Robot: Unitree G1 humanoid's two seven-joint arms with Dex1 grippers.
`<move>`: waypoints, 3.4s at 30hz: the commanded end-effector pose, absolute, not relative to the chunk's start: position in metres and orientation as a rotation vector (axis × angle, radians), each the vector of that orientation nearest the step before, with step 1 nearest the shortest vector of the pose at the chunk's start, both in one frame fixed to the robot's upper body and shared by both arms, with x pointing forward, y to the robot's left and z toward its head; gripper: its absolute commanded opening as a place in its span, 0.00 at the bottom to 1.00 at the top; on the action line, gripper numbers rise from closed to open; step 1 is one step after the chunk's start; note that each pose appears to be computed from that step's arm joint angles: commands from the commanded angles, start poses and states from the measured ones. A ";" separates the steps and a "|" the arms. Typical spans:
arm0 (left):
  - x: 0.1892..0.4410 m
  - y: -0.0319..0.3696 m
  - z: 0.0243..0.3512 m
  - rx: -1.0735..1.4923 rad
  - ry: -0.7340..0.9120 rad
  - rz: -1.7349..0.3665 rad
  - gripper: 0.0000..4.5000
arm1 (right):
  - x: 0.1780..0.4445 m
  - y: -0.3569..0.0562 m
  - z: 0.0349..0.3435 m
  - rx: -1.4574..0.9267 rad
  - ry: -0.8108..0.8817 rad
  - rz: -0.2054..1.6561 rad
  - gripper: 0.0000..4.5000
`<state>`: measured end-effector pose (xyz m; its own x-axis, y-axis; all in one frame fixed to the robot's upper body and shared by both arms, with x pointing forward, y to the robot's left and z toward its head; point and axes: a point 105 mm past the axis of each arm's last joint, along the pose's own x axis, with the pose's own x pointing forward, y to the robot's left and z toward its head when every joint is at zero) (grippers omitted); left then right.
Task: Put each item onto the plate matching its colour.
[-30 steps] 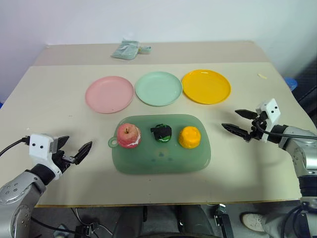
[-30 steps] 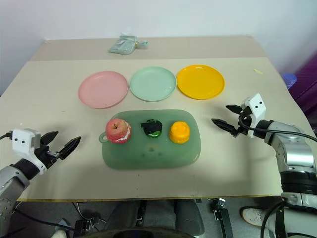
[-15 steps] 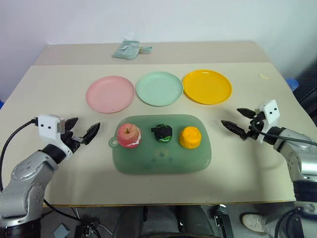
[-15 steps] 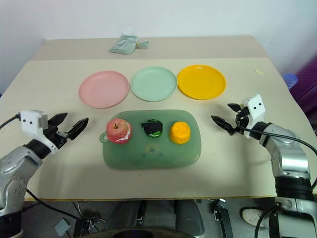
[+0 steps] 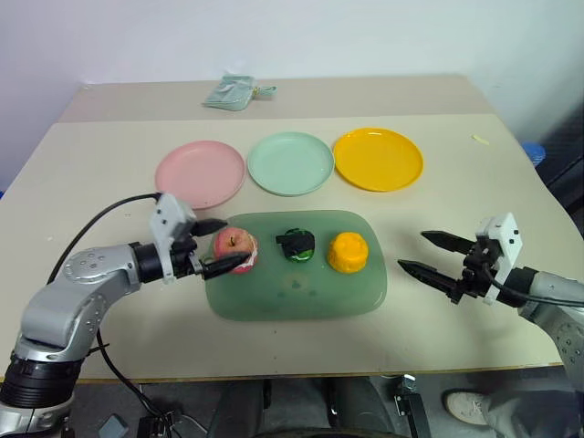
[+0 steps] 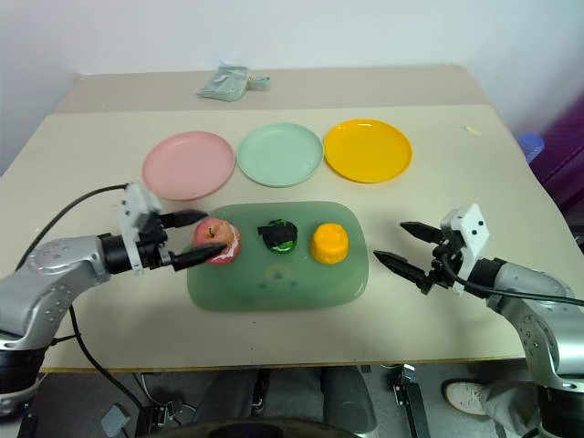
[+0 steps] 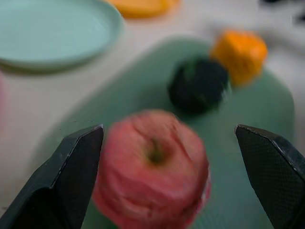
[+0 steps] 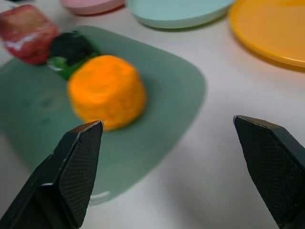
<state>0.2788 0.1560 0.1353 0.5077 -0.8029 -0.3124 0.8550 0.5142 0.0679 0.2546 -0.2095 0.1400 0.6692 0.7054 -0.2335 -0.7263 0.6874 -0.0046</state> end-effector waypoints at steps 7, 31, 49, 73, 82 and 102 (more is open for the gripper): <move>0.304 0.165 0.161 0.147 0.115 -0.909 0.75 | 0.252 -0.192 0.150 -0.103 0.167 0.838 1.00; 0.405 0.246 0.215 0.133 -0.088 -0.213 0.99 | 0.288 -0.095 0.169 -0.221 0.043 0.951 1.00; 0.262 0.174 0.142 0.244 0.147 -0.913 1.00 | 0.309 -0.048 0.135 -0.328 0.256 1.016 0.81; 0.260 0.175 0.138 0.201 0.141 -0.879 1.00 | 0.309 -0.039 0.151 -0.485 0.242 1.176 0.99; 0.255 0.172 0.133 0.200 0.153 -0.891 1.00 | 0.324 -0.039 0.135 -0.537 0.293 1.136 0.87; 0.252 0.168 0.134 0.146 0.129 -0.849 1.00 | 0.457 -0.024 0.221 -0.261 -0.007 0.662 0.81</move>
